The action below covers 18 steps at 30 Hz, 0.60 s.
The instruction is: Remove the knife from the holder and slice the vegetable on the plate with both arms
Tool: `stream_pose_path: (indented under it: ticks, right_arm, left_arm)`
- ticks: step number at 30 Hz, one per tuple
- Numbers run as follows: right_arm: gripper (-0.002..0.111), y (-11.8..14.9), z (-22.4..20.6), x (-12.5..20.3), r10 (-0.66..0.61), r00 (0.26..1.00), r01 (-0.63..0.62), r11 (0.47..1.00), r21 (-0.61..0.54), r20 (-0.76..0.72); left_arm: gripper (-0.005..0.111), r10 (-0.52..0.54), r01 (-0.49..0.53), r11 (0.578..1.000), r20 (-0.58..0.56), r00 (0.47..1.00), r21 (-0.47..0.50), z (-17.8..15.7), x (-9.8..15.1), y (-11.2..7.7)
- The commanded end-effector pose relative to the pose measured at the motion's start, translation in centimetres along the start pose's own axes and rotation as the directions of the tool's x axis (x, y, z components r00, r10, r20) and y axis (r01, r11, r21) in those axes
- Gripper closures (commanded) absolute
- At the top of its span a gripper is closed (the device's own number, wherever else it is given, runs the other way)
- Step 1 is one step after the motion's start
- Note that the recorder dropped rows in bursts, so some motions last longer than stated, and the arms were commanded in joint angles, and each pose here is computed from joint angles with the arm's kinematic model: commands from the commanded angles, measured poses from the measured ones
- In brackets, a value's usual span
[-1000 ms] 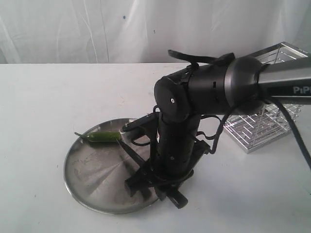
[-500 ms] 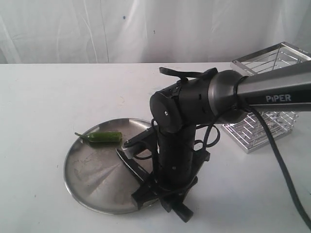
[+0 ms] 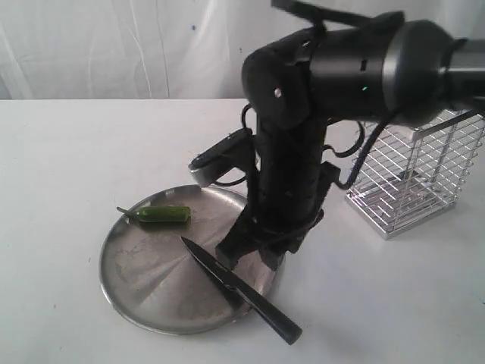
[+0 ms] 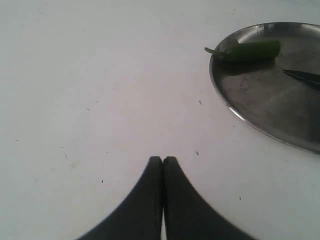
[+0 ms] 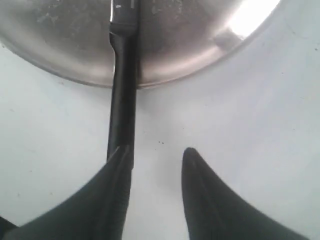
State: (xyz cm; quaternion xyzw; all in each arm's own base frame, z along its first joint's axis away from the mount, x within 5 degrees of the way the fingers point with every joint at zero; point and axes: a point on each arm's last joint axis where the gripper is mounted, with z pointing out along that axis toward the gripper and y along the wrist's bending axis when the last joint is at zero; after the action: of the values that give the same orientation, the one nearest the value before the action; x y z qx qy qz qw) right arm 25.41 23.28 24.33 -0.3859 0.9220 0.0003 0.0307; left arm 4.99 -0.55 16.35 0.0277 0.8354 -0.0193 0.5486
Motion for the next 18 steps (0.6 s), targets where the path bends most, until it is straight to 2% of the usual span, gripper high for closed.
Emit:
stream_pose_path:
  ticks: [1, 4, 10, 12, 18]
  right_arm:
    - [0.076, -4.3, -0.1, 1.2, 0.103, 0.995, -0.097, 0.961, -0.259, 0.01]
    - [0.076, -6.2, 0.6, 2.1, 0.163, 0.985, -0.122, 0.882, -0.455, 0.051]
    - [0.076, -7.8, 3.8, 4.8, 0.238, 0.97, -0.147, 0.74, -0.657, 0.052]
    - [0.076, -8.1, 4.8, 5.3, 0.264, 0.964, -0.175, 0.71, -0.682, 0.028]
    - [0.073, -7.9, 6.9, 5.9, 0.267, 0.962, -0.226, 0.679, -0.698, -0.052]
  left_arm:
    - [0.107, 0.001, -0.001, 1.0, -0.001, 1.0, 0.007, 0.0, 0.1, 0.0]
    - [0.107, 0.001, -0.001, 1.0, -0.001, 1.0, 0.007, 0.0, 0.1, 0.0]
    - [0.107, 0.001, -0.001, 1.0, -0.001, 1.0, 0.007, 0.0, 0.1, 0.0]
    - [0.107, 0.001, -0.001, 1.0, -0.001, 1.0, 0.007, 0.0, 0.1, 0.0]
    - [0.107, 0.001, -0.001, 1.0, -0.001, 1.0, 0.007, 0.0, 0.1, 0.0]
